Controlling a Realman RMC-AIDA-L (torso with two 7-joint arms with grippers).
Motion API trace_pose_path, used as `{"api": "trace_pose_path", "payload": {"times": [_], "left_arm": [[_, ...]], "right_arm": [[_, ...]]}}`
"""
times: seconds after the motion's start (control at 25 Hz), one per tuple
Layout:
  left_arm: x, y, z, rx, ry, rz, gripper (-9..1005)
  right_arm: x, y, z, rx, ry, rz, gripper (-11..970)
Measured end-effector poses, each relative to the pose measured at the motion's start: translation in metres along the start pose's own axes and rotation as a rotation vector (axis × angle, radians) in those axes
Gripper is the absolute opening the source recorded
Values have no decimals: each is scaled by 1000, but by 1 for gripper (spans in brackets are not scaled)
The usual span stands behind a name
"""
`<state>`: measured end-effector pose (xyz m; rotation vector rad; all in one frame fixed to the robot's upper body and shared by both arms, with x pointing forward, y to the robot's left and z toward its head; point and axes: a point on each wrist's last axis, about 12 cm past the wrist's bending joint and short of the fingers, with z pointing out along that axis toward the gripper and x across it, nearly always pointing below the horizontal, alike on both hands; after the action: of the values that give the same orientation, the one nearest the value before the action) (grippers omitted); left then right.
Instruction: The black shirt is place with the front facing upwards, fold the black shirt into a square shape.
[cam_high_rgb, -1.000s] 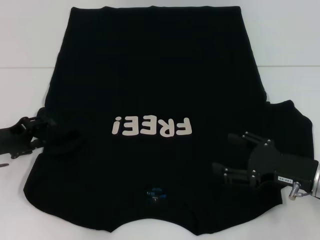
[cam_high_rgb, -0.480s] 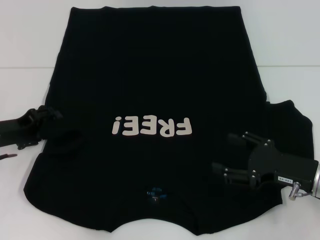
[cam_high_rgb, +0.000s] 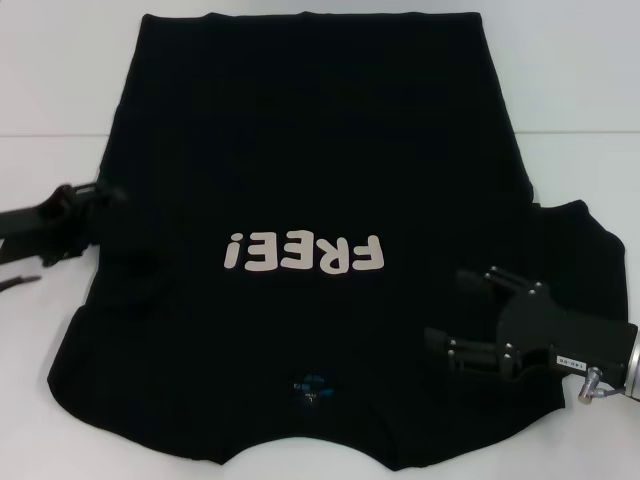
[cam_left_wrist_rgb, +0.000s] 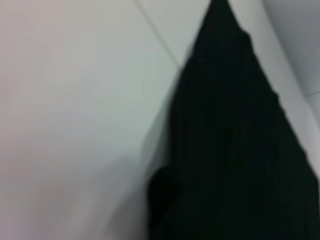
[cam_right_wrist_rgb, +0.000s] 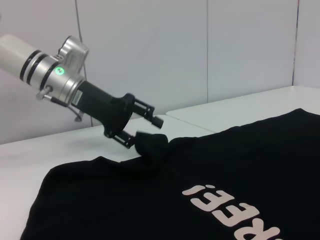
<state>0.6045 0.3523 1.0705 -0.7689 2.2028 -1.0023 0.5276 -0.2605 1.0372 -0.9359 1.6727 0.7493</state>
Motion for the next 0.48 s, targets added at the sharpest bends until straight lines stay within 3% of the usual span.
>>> {"api": "trace_pose_path", "payload": {"times": [0.16,0.36,0.48], "left_arm": [[0,-19,8,66,13,2,738],[14,-45,29,120,59,55,736],[18,-50,33,134,68,78,734]], "right_arm": [[0,0,0,1,-1,0,945],[-1,-1,0,7,-9,7,944],[-1,-1,-1,9,-10,8,944]]}}
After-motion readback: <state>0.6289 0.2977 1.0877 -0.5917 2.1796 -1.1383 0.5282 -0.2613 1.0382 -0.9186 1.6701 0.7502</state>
